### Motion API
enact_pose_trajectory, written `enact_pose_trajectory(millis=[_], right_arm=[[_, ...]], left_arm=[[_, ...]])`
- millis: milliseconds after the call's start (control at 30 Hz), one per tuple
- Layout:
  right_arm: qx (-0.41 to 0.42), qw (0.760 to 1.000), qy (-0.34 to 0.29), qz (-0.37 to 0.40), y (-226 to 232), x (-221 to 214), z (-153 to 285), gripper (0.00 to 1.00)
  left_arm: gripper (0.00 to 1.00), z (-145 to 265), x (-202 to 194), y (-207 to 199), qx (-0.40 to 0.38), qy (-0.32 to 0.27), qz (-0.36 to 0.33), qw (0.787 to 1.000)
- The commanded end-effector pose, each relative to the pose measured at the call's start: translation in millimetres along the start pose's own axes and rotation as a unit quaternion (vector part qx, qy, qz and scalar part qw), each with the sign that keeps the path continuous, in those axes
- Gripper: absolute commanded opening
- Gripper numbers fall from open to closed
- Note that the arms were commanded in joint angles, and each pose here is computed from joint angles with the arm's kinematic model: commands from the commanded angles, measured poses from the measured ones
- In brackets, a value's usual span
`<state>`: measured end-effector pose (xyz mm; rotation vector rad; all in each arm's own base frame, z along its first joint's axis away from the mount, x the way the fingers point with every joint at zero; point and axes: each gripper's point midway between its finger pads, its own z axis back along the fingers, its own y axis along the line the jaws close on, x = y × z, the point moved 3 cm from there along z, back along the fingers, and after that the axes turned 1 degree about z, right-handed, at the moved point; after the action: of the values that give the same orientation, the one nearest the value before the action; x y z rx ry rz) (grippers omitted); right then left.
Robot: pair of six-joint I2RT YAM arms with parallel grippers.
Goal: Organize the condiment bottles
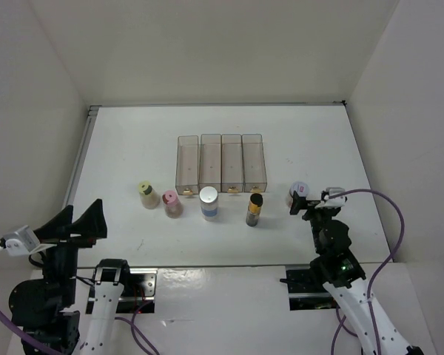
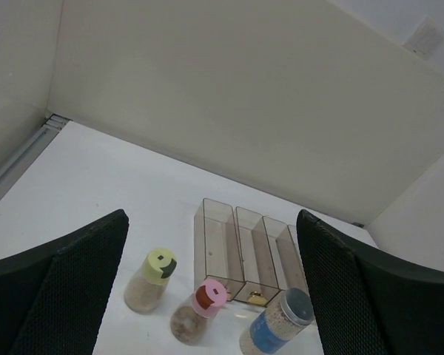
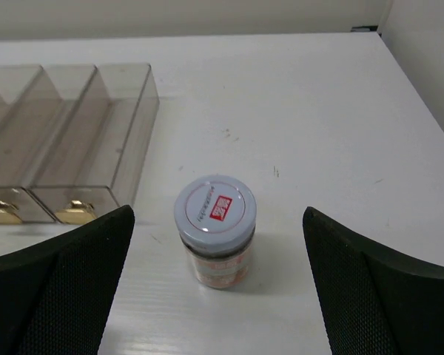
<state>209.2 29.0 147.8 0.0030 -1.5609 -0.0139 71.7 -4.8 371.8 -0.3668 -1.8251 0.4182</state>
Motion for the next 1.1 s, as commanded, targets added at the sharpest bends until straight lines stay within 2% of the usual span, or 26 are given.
enact_pose_trajectory(millis=[0,33,100,133,200,233,267,300,333,400,533,633,733,767,833,867,900,933,967,1000,1033,1067], right_arm=[[-0.005,0.983,-0.137,-0.123,-9,108,24,0.99],[0.002,0.973,-0.17,-0.159,-14,144,40,0.99],[-0.004,0.95,-0.203,-0.236,-22,175,54,0.99],[0.013,0.932,-0.235,-0.275,-25,205,72,0.99],[0.023,0.925,-0.244,-0.29,-29,221,85,0.99],[0.013,0.9,-0.261,-0.348,-40,239,101,0.99],[-0.009,0.895,-0.241,-0.375,-46,233,102,0.99],[-0.038,0.875,-0.23,-0.423,-54,228,104,0.99],[-0.063,0.838,-0.228,-0.491,-64,228,110,0.99],[-0.047,0.857,-0.221,-0.463,-58,227,110,0.99],[0.046,0.887,-0.206,-0.41,-26,226,100,0.99],[0.028,0.876,-0.177,-0.448,-22,206,86,0.99],[0.058,0.879,-0.198,-0.431,-13,211,81,0.99],[0.075,0.884,-0.201,-0.415,-7,210,79,0.99],[0.082,0.876,-0.225,-0.419,-6,219,77,0.99],[0.082,0.878,-0.227,-0.413,-6,218,75,0.99],[0.08,0.882,-0.23,-0.405,-6,219,73,0.99],[0.079,0.883,-0.229,-0.402,-5,220,71,0.99],[0.08,0.88,-0.23,-0.408,-6,227,73,0.99],[0.057,0.887,-0.224,-0.399,-10,227,69,0.99],[0.039,0.9,-0.193,-0.388,-6,221,56,0.99],[0.042,0.902,-0.19,-0.386,-5,233,57,0.99]], left_arm=[[1.0,38,22,-4,-0.025,-0.072,0.006,0.997],[1.0,38,22,-2,-0.02,-0.075,0.002,0.997],[1.0,38,24,-7,-0.041,-0.076,-0.024,0.996],[1.0,39,24,-11,-0.054,-0.075,-0.034,0.995],[1.0,35,17,-16,-0.077,-0.063,-0.044,0.994],[1.0,33,16,-17,-0.083,-0.062,-0.044,0.994],[1.0,29,12,-19,-0.093,-0.058,-0.045,0.993],[1.0,28,11,-21,-0.099,-0.058,-0.041,0.993],[1.0,27,13,-25,-0.111,-0.064,-0.042,0.991],[1.0,24,7,-34,-0.147,-0.057,-0.045,0.987],[1.0,9,-3,-35,-0.152,-0.038,-0.01,0.988],[1.0,1,-12,-37,-0.161,-0.008,0.0,0.987],[1.0,-10,-21,-39,-0.166,0.024,-0.004,0.986],[1.0,-8,-17,-41,-0.168,0.02,-0.004,0.986],[1.0,-8,-1,-36,-0.146,-0.024,-0.002,0.989],[1.0,-5,7,-32,-0.131,-0.049,0.009,0.99],[1.0,4,21,-26,-0.119,-0.1,0.018,0.988],[1.0,3,22,-22,-0.11,-0.113,0.021,0.987],[1.0,-3,18,-18,-0.102,-0.104,0.02,0.989],[1.0,-7,13,-18,-0.097,-0.082,0.016,0.992],[1.0,-25,-1,-22,-0.106,-0.032,0.007,0.994],[1.0,-32,-2,-27,-0.109,-0.012,0.0,0.994]])
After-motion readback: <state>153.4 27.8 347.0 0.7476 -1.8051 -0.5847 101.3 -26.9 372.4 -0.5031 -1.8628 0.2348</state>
